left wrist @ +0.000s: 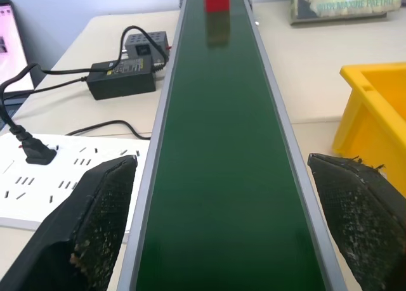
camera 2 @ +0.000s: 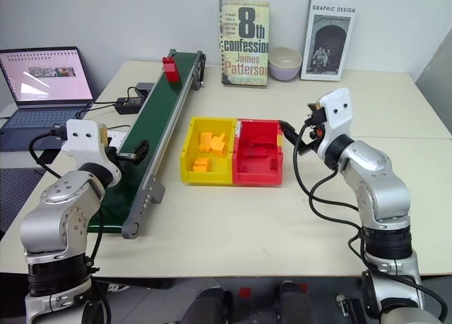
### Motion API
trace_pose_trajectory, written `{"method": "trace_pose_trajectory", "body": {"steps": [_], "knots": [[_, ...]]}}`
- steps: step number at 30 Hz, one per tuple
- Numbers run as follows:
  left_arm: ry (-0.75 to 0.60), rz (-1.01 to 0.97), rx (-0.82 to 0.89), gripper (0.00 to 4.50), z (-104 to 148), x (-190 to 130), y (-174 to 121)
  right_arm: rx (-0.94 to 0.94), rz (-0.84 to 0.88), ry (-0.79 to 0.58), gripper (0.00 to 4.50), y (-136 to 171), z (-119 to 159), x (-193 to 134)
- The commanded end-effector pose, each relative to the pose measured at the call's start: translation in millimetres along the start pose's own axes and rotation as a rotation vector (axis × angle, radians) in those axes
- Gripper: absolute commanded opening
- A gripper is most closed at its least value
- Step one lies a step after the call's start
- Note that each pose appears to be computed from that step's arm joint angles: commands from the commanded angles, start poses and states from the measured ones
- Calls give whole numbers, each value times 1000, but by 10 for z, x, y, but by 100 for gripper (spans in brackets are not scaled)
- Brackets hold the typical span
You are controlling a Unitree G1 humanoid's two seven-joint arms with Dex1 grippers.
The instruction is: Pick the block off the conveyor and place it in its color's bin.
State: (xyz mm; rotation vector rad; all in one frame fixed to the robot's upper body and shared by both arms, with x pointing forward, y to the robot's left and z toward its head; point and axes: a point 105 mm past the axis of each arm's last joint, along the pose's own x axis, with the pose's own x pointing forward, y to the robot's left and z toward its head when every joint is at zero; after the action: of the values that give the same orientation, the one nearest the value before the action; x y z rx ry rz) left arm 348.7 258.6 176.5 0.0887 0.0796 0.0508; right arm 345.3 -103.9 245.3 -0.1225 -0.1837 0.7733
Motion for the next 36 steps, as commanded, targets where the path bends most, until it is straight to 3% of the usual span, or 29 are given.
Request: {"method": "trace_pose_trajectory", "body": {"steps": [1,5,8,20,36], "knots": [[-73,25,3,449,155,14,-30,-6,298,-84,450,442,280,10],[-94,39,-10,449,201,50,-32,28,483,-72,450,675,321,-17],[-96,36,-14,449,198,73,-64,9,526,-53,450,719,297,-15],[-93,20,-28,449,170,206,-136,-55,490,-17,450,666,176,-27],[-101,32,-32,449,169,439,-183,-88,453,3,450,654,230,-74]]}}
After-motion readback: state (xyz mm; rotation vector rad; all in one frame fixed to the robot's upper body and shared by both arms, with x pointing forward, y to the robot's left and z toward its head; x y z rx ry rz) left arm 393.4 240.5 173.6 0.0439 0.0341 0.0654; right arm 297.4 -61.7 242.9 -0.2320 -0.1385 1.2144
